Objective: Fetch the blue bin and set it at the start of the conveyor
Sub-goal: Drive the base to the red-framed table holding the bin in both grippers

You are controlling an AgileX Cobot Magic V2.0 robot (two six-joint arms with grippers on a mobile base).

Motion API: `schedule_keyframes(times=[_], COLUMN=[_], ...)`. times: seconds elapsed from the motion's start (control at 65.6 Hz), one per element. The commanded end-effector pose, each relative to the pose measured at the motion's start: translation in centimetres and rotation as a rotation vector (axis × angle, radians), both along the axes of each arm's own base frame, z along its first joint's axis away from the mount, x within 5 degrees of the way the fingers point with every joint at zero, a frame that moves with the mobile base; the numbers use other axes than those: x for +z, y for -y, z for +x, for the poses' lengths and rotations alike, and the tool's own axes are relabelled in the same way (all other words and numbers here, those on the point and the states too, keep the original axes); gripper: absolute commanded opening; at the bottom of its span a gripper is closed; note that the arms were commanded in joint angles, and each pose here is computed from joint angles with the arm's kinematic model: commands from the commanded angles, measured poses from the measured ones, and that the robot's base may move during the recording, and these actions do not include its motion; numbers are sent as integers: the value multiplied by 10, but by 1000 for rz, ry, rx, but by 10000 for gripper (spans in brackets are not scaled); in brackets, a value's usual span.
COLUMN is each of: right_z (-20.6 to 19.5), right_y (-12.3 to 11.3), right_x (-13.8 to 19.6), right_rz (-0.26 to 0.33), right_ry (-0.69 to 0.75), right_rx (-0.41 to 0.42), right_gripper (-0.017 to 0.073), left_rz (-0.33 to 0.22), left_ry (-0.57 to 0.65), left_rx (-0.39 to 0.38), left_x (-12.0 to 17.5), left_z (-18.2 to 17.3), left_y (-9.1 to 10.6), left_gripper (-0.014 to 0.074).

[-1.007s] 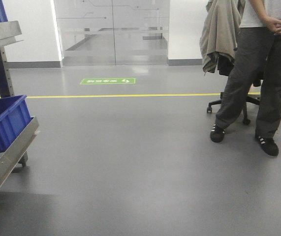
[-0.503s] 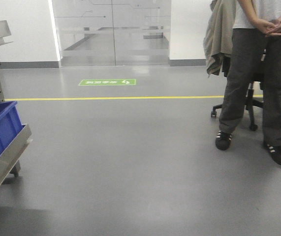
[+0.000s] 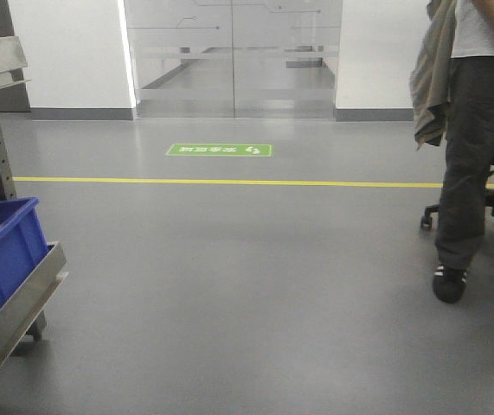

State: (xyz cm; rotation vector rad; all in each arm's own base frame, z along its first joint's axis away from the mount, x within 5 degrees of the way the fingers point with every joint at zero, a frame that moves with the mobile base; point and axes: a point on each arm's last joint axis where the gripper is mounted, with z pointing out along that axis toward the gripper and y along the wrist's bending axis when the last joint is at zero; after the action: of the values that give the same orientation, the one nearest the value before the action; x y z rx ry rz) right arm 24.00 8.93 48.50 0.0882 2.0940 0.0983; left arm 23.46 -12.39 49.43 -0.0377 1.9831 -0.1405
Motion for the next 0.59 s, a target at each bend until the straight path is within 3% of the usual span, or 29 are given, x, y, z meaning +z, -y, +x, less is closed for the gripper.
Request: schedule_keyframes(times=[0.0,0.58], right_z=[-1,-1], right_y=[1,0], right_x=[9,9], right_rz=[4,5], right_ry=[60,62], right_rx=[14,16], right_gripper=[-162,-162], left_rz=[0,4], left_ry=[78,105], left_rx=[-27,-34], left_x=[10,12], left_z=[-1,0], left_y=[1,1], left_gripper=[-111,-111])
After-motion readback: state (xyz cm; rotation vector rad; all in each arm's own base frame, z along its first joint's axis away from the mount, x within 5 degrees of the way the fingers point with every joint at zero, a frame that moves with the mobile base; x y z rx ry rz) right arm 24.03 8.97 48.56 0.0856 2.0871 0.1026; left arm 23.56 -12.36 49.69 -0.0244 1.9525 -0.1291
